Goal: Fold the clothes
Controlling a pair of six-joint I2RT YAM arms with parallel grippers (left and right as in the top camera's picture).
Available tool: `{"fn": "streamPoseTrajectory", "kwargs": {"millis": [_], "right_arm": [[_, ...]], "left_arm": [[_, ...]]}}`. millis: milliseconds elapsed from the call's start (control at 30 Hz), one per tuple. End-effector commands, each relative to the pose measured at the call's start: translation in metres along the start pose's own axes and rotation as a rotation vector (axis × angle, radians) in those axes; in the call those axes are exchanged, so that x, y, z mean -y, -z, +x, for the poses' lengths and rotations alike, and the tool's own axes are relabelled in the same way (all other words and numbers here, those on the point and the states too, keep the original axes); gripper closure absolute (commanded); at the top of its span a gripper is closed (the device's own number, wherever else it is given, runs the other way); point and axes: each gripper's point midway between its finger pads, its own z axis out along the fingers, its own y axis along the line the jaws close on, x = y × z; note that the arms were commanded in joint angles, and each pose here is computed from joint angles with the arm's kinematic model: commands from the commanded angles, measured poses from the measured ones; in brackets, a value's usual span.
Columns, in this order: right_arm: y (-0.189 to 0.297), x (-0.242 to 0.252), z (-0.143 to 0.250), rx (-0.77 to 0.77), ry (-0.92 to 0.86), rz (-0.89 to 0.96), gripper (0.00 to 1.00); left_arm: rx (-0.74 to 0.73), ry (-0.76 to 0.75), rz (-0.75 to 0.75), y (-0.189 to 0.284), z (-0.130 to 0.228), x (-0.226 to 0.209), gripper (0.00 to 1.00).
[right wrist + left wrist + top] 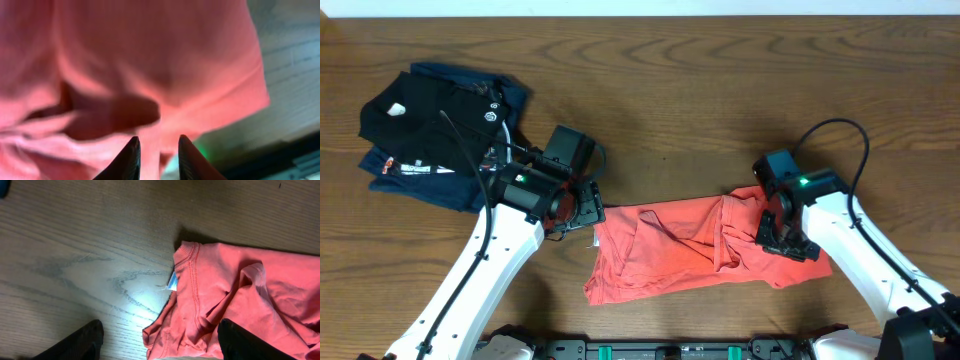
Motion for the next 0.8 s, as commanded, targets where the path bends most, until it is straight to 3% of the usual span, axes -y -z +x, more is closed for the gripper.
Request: {"fn": "streamPoseTrajectory", "kwargs": {"millis": [0,200,367,433,600,767], "right_arm": [[-0.013,0.003,0.004,-0.006,-0.055,0.008,0.76],[-0.034,-0.019,0.028,-0.099,0.018,-0.132,0.75],[-0.025,-0.051,0.033,-0.129,0.169,-0.319,0.95],[-0.017,-0.064,0.034,-0.132,0.239,-0.395,0.97],[0.005,-0.086,0.043,-0.132,0.433,-0.566,0.95],[0.022,-0.099,0.065,-0.176,0.593,-0.723,0.8]], "left_arm": [[0.015,-0.003,-0.014,0.002,-0.003,-0.003,0.25],[0.015,-0.003,-0.013,0.002,-0.003,-0.003,0.25],[0.016,-0.002,-0.013,0.002,-0.003,-0.003,0.25],[0.015,-0.002,-0.013,0.002,-0.003,-0.003,0.25],[0.016,-0.002,-0.013,0.002,-0.003,-0.003,0.25],[0.021,-0.002,-0.009,0.002,-0.004,-0.002,0.25]]}}
